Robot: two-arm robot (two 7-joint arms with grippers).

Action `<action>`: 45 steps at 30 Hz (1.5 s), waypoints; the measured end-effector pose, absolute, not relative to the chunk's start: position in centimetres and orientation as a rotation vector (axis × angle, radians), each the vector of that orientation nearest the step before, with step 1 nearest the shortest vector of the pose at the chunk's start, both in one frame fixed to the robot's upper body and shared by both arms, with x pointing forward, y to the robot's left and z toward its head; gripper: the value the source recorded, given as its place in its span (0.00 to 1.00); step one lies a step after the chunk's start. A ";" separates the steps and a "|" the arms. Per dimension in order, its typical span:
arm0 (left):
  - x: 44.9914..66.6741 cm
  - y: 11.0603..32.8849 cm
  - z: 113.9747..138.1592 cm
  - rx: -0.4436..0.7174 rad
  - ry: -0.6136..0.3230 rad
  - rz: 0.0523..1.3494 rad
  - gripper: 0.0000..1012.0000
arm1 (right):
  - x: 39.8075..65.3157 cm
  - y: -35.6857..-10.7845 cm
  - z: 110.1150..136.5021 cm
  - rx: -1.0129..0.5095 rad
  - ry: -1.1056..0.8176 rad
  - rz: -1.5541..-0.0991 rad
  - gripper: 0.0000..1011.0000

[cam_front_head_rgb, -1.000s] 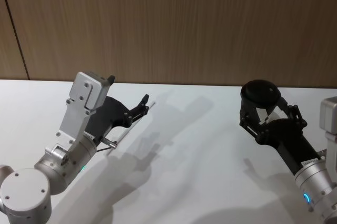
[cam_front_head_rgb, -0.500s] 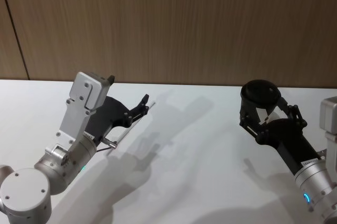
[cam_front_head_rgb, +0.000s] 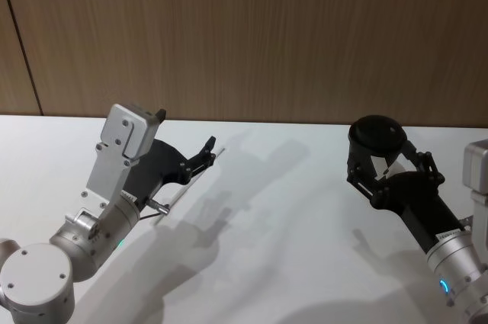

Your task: Pick up the straw with one hand, pass it to the other hand, and insert it into the cup.

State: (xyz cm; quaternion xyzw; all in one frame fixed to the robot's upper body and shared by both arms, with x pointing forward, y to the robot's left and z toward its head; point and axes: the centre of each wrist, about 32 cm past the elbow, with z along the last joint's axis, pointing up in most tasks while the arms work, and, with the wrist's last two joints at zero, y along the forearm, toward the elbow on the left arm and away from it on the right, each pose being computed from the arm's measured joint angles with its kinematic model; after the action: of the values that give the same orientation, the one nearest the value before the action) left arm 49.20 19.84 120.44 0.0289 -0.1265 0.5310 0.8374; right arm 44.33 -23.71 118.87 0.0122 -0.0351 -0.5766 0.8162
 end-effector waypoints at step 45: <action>49.2 19.8 120.4 0.061 -0.268 1.124 0.99 | 44.3 -23.7 118.9 0.026 -0.075 -1.229 0.99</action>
State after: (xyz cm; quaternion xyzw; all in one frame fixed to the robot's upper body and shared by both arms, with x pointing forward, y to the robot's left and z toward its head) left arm 49.20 19.84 120.44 0.0289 -0.1265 0.5310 0.8374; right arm 44.33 -23.71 118.87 0.0122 -0.0351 -0.5766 0.8162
